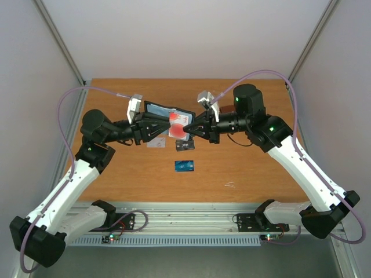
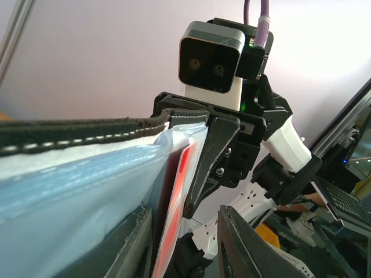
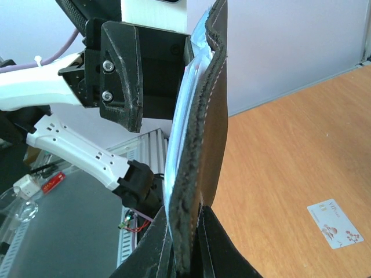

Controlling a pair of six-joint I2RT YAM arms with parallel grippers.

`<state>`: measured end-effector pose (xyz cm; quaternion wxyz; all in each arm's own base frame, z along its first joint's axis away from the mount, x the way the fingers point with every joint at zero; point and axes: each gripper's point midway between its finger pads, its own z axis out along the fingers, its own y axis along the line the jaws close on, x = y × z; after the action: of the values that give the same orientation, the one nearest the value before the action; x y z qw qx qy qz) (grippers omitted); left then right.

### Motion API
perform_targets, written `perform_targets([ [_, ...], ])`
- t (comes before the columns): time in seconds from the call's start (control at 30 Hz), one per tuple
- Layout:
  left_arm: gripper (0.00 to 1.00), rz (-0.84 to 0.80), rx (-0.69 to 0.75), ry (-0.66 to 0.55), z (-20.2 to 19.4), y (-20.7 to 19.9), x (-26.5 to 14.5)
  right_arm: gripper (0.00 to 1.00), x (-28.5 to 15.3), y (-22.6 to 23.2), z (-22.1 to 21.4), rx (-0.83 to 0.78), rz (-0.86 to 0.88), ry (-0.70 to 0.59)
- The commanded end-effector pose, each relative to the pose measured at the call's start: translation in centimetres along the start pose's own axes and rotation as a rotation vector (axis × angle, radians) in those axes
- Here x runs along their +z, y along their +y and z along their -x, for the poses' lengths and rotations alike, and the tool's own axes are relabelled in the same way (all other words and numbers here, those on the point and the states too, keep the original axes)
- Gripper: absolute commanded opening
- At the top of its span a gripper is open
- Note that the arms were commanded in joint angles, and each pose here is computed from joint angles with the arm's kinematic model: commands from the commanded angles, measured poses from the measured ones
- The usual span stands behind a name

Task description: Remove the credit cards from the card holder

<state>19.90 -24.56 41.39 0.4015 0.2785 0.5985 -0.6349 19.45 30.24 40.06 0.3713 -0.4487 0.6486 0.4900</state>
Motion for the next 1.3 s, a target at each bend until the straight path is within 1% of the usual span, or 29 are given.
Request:
perform_targets([
  [0.0,0.31,-0.098,0.068,0.077,-0.9,-2.4,1.1,0.01,-0.7,2.2,2.8,-0.083,0.067,-0.064],
  [0.1,0.27,-0.097,0.077,0.088,-1.1,-1.9,1.6,0.01,-0.2,1.7,3.1,-0.066,0.068,-0.063],
  [0.23,0.24,-0.131,0.107,0.100,-1.3,-2.7,2.0,0.01,0.2,0.7,3.2,-0.053,0.031,-0.072],
  [0.3,0.23,-0.147,0.124,0.108,-1.4,-3.0,2.1,0.01,0.3,-0.8,3.2,-0.035,-0.047,-0.075],
  [0.4,0.23,-0.176,0.166,0.107,-1.3,-3.8,1.9,0.01,0.1,-3.9,2.9,-0.002,-0.215,-0.071],
  [0.5,0.26,-0.199,0.183,0.113,-1.0,-4.4,1.5,0.01,-0.2,-4.8,3.1,0.007,-0.270,-0.074],
  [0.67,0.27,-0.229,0.160,0.152,-1.0,-4.8,1.2,0.01,0.0,-4.4,3.5,-0.001,-0.236,-0.067],
  [0.8,0.27,-0.247,0.118,0.200,-0.9,-5.0,0.9,0.01,-0.2,-2.9,3.9,-0.011,-0.122,-0.077],
  [0.87,0.27,-0.248,0.097,0.207,-0.5,-4.9,0.9,0.01,-0.2,-1.7,4.0,-0.018,-0.049,-0.066],
  [1.0,0.27,-0.237,0.012,0.199,0.5,-5.0,1.1,0.01,-0.3,-0.6,4.4,-0.025,0.014,-0.051],
  [1.17,0.26,-0.216,-0.071,0.164,2.7,-5.7,1.3,0.01,-0.6,-1.3,5.6,0.008,-0.023,-0.055],
  [1.27,0.27,-0.200,-0.118,0.153,3.6,-6.2,1.3,0.01,-0.7,-1.5,6.4,0.024,-0.041,-0.065],
])
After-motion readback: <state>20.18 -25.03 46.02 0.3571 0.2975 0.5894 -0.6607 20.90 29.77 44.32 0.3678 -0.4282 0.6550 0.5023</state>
